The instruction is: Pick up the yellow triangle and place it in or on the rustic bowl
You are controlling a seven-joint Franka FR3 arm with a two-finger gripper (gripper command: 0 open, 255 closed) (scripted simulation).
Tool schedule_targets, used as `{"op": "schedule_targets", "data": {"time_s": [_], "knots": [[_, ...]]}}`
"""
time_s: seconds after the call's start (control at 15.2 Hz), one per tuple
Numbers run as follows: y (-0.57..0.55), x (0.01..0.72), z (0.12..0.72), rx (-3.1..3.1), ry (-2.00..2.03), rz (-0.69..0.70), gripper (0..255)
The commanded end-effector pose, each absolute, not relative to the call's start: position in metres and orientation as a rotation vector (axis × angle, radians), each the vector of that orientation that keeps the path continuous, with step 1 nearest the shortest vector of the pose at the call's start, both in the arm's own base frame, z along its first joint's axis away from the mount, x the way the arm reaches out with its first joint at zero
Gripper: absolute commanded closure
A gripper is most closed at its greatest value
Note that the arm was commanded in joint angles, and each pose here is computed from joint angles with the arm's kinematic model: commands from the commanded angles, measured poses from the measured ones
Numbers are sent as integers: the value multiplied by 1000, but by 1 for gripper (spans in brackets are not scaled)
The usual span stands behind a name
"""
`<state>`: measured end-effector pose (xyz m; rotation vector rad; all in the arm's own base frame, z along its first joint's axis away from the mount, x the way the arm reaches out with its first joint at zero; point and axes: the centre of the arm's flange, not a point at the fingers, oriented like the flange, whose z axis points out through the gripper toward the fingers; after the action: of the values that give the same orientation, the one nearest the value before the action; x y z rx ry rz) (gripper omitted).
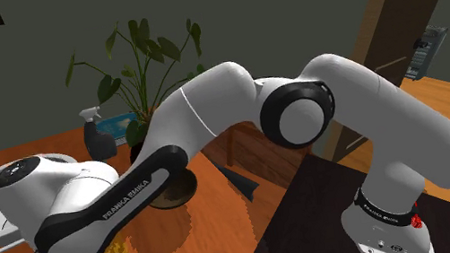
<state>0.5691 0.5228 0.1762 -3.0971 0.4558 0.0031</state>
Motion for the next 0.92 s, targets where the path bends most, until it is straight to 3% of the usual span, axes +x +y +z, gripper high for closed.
{"op": "schedule_targets", "data": {"time_s": [0.0,0.86], "knots": [[522,569,187,-3097,456,3,255],[522,569,256,-3097,456,3,255]]}}
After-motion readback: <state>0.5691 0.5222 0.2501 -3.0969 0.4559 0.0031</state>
